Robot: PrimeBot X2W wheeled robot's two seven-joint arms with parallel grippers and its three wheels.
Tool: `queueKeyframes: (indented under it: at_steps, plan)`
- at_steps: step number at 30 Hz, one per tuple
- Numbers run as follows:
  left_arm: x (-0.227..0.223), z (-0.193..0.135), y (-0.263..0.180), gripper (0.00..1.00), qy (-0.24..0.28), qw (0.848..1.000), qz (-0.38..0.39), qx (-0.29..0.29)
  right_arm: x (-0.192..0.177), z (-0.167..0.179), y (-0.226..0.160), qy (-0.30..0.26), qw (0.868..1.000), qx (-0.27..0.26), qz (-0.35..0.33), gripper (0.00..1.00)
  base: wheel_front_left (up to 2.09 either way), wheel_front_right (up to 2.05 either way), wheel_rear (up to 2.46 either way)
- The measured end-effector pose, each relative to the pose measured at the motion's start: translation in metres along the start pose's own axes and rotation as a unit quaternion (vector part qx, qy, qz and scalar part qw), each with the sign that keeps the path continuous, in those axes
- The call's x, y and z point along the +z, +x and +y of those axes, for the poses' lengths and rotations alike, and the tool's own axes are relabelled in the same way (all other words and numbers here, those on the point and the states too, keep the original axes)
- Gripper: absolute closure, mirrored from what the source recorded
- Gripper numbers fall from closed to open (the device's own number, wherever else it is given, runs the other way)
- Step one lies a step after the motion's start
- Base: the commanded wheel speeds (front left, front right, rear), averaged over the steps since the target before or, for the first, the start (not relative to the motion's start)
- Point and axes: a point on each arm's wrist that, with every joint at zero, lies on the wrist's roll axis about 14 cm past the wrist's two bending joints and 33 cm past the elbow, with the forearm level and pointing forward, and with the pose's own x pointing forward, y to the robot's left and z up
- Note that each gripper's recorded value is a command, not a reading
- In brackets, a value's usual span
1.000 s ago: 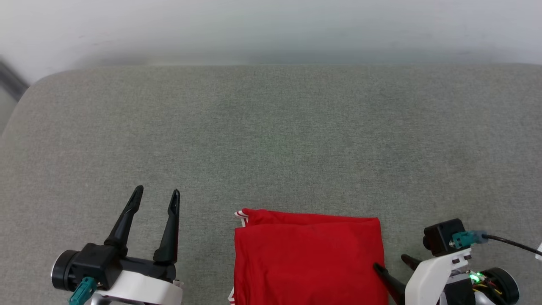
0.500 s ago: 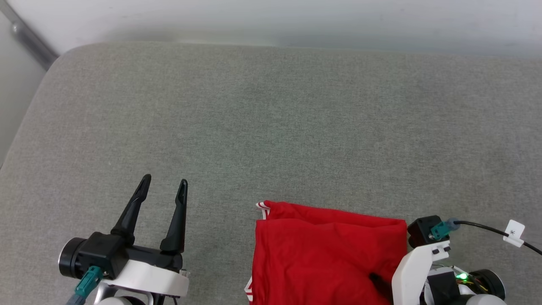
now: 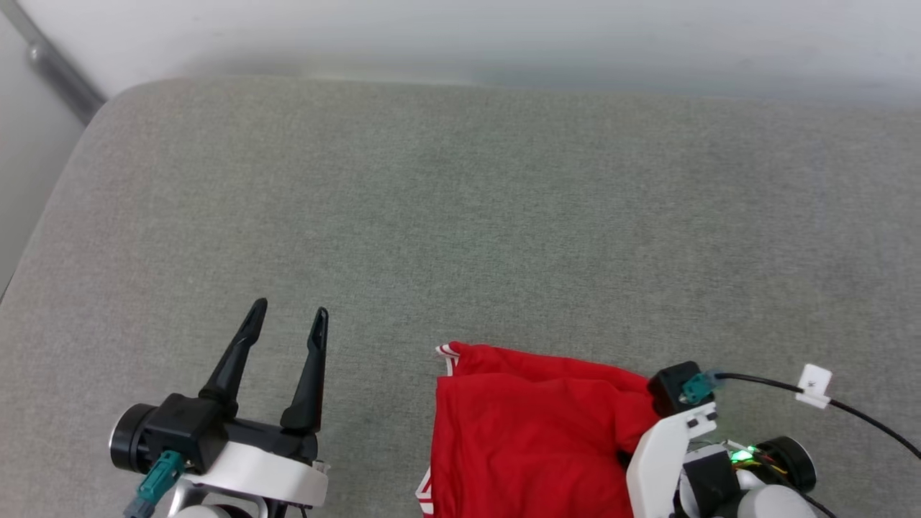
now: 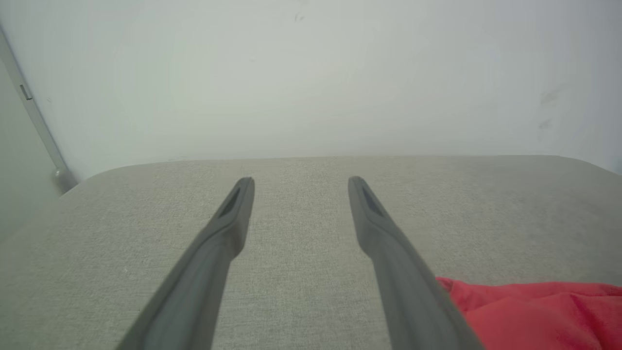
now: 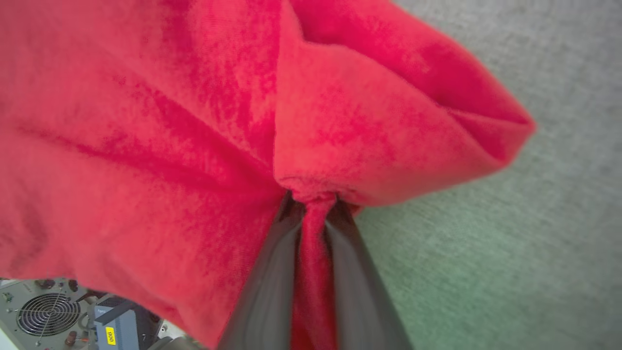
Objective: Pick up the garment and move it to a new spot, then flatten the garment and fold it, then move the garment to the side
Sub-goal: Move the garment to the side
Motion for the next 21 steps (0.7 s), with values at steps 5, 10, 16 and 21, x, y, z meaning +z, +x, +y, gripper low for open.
queueKeyframes:
  at_steps: [5, 10, 16, 21]
  plan:
    - [0.001, -0.015, 0.000, 0.00, -0.009, 1.000, -0.003, -0.022, 0.008, -0.013, -0.015, -0.065, 0.997, -0.042, -0.018, 1.00, 0.00, 0.00, 0.00]
    - [-0.002, -0.050, 0.009, 0.00, -0.025, 0.997, -0.003, -0.073, 0.016, -0.064, -0.049, -0.150, 0.980, -0.131, -0.022, 1.00, 0.00, 0.00, 0.00]
    - [0.000, -0.110, 0.029, 0.00, -0.051, 0.985, -0.016, -0.161, 0.031, -0.131, -0.109, -0.229, 0.942, -0.245, -0.016, 1.00, 0.00, 0.00, 0.00]
    - [-0.008, -0.161, 0.045, 0.00, -0.068, 0.968, -0.013, -0.242, 0.027, -0.189, -0.156, -0.244, 0.912, -0.330, 0.014, 1.00, 0.00, 0.00, 0.00]
